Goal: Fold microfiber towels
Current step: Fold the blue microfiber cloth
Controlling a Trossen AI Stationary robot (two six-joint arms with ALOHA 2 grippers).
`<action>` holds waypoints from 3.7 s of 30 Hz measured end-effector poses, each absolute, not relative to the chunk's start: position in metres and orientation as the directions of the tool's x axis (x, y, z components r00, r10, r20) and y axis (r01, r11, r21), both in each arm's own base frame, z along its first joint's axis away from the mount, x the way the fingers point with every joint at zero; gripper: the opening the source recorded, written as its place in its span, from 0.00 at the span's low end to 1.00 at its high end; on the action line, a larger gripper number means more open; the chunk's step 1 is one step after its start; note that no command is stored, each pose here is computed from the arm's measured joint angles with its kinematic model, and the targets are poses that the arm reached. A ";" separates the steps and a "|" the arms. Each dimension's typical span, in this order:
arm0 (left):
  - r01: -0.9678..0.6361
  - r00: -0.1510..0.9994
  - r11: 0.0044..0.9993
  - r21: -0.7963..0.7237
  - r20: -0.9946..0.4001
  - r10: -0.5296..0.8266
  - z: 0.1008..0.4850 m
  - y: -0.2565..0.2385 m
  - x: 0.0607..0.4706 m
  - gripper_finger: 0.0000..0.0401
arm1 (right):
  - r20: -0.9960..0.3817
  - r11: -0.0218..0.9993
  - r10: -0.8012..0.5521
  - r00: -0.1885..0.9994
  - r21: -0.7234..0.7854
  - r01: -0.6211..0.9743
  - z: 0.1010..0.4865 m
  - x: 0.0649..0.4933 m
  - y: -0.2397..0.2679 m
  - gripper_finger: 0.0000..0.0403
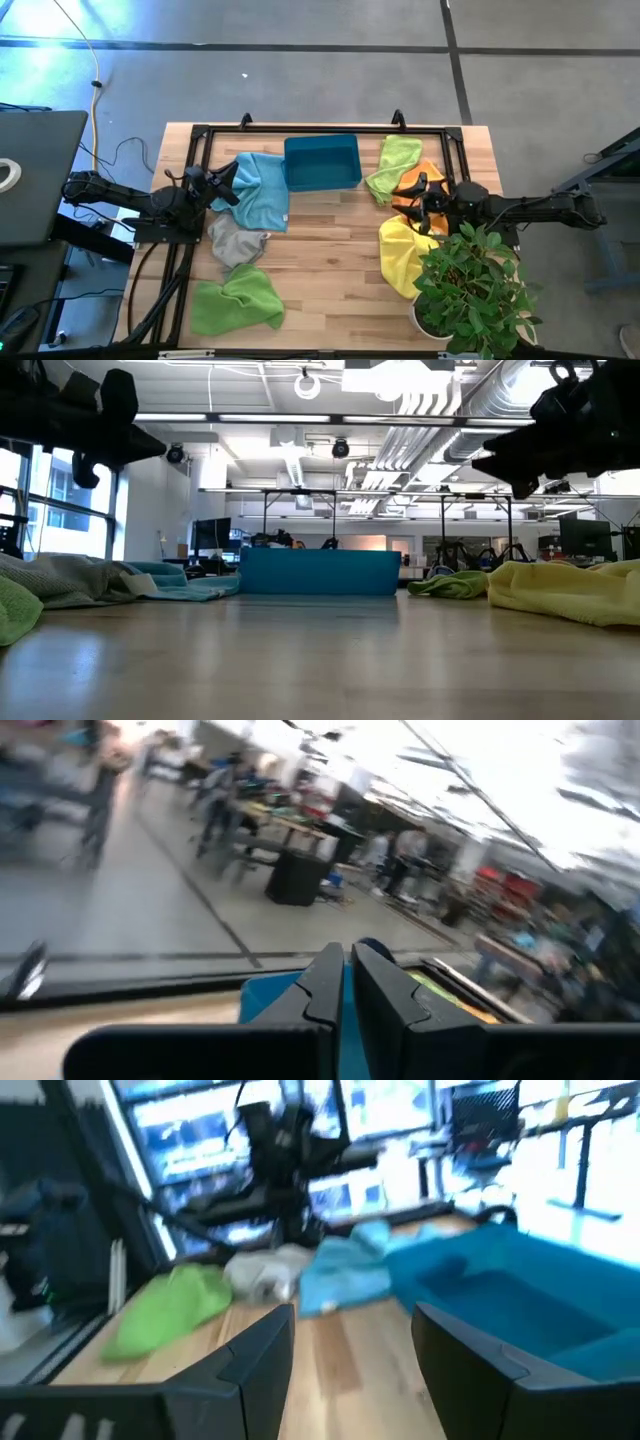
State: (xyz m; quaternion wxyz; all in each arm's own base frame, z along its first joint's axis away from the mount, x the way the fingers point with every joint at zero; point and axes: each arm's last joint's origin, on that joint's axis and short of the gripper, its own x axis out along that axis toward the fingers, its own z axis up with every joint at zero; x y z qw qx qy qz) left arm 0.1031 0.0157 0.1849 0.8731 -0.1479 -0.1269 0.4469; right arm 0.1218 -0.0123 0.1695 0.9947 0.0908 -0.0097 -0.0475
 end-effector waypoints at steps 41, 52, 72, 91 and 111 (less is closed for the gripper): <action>-0.599 0.794 0.800 -0.039 -0.160 0.587 0.229 -0.002 0.235 0.04 | -0.229 0.949 -0.262 0.938 0.116 0.294 0.229 0.197 -0.025 0.49; -0.689 0.696 0.719 -0.094 -0.366 0.618 0.170 0.014 0.269 0.04 | -0.397 0.920 -0.257 0.881 0.180 0.349 0.195 0.217 -0.027 0.49; -0.859 0.379 0.512 -0.019 -0.697 0.609 0.093 0.043 0.256 0.04 | -0.465 0.912 -0.253 0.849 0.178 0.370 0.179 0.224 -0.028 0.49; -0.436 0.683 0.819 -0.372 -0.730 0.032 0.095 -0.027 0.276 0.04 | -0.466 0.919 -0.324 0.823 0.052 0.391 0.177 0.225 -0.030 0.49; -0.137 0.748 0.866 -0.482 -0.623 -0.229 0.114 -0.045 0.292 0.04 | -0.446 0.960 -0.177 0.877 0.118 0.254 0.179 0.227 -0.026 0.49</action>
